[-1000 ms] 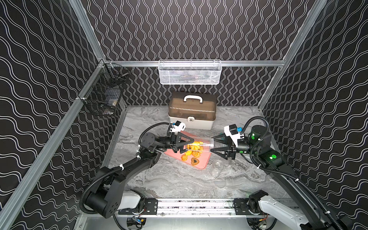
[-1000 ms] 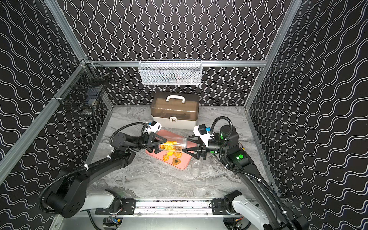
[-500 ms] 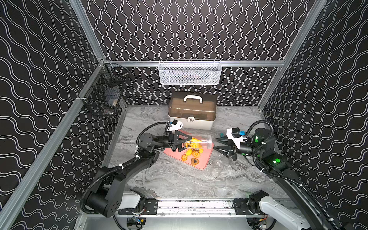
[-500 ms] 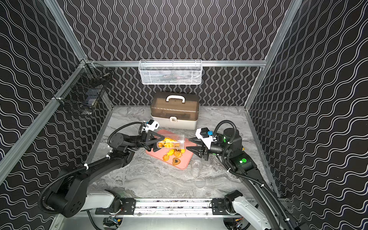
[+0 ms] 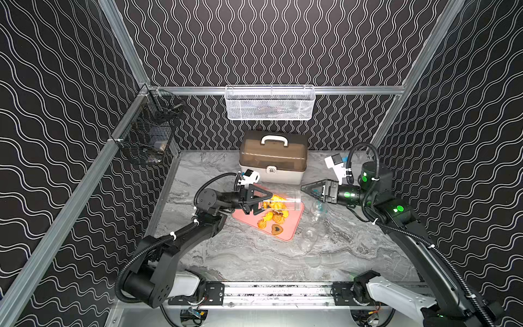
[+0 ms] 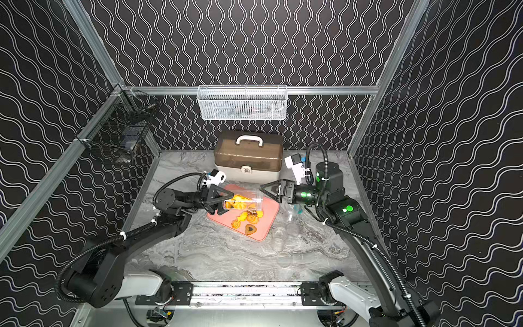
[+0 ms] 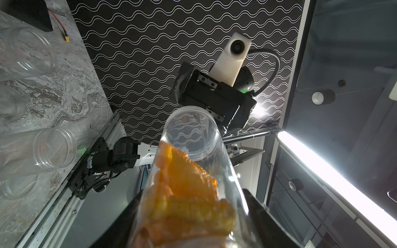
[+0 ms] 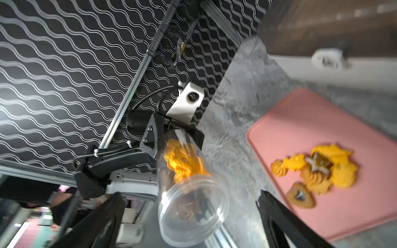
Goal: Pour the cookies out of the jar
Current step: Unscrew the lid from the jar.
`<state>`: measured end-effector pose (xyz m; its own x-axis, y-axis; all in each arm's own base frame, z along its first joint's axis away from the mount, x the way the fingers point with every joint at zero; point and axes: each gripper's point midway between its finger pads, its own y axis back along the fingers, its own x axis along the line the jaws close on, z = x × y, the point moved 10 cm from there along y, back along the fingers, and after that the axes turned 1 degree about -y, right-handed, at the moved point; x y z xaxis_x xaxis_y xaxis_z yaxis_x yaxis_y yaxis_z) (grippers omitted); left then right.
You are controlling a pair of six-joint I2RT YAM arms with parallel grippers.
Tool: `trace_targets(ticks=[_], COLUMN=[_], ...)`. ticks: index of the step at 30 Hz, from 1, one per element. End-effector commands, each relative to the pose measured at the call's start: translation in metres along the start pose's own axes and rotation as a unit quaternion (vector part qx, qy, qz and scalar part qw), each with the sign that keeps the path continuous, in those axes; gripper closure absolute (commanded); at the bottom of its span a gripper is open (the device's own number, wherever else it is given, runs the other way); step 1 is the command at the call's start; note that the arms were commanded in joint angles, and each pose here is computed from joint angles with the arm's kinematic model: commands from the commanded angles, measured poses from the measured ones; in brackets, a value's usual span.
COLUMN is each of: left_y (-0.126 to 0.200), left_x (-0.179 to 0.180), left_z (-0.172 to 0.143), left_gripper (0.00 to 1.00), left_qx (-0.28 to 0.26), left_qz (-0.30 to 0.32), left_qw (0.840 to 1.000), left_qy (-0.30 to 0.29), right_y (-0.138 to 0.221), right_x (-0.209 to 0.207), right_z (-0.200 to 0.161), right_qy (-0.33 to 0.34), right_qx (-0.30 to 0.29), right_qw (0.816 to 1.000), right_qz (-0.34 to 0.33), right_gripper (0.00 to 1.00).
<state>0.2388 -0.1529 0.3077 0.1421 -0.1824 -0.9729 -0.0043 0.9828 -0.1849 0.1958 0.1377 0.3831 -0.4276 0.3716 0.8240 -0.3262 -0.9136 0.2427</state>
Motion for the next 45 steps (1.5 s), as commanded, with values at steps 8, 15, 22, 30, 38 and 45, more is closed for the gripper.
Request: trace_targets(ticks=[8, 15, 22, 30, 38, 45], left_y=[-0.001, 0.000, -0.001, -0.001, -0.001, -0.001], left_x=[-0.013, -0.011, -0.013, -0.014, -0.014, -0.014], left_z=[-0.001, -0.002, 0.000, 0.000, 0.000, 0.000], left_gripper=[0.34, 0.34, 0.35, 0.34, 0.35, 0.34], left_qx=[0.008, 0.009, 0.009, 0.008, 0.008, 0.009], left_qz=[-0.015, -0.012, -0.016, -0.017, -0.017, -0.016], left_qw=[1.000, 1.000, 1.000, 1.000, 1.000, 1.000], left_qy=[-0.027, -0.025, -0.024, -0.024, -0.025, -0.025], right_y=[-0.022, -0.028, -0.028, -0.028, -0.031, -0.029], right_x=[-0.022, -0.023, -0.018, -0.016, -0.011, -0.011], right_z=[-0.001, 0.001, -0.002, -0.005, -0.011, -0.015], right_qy=[-0.188, -0.197, -0.202, -0.210, -0.207, -0.207], right_qx=[0.057, 0.062, 0.069, 0.082, 0.098, 0.099], right_qw=[0.978, 0.971, 0.967, 0.965, 0.964, 0.965], right_qz=[0.075, 0.123, 0.139, 0.135, 0.132, 0.130], right_gripper=[0.00, 0.03, 0.12, 0.19, 0.16, 0.27])
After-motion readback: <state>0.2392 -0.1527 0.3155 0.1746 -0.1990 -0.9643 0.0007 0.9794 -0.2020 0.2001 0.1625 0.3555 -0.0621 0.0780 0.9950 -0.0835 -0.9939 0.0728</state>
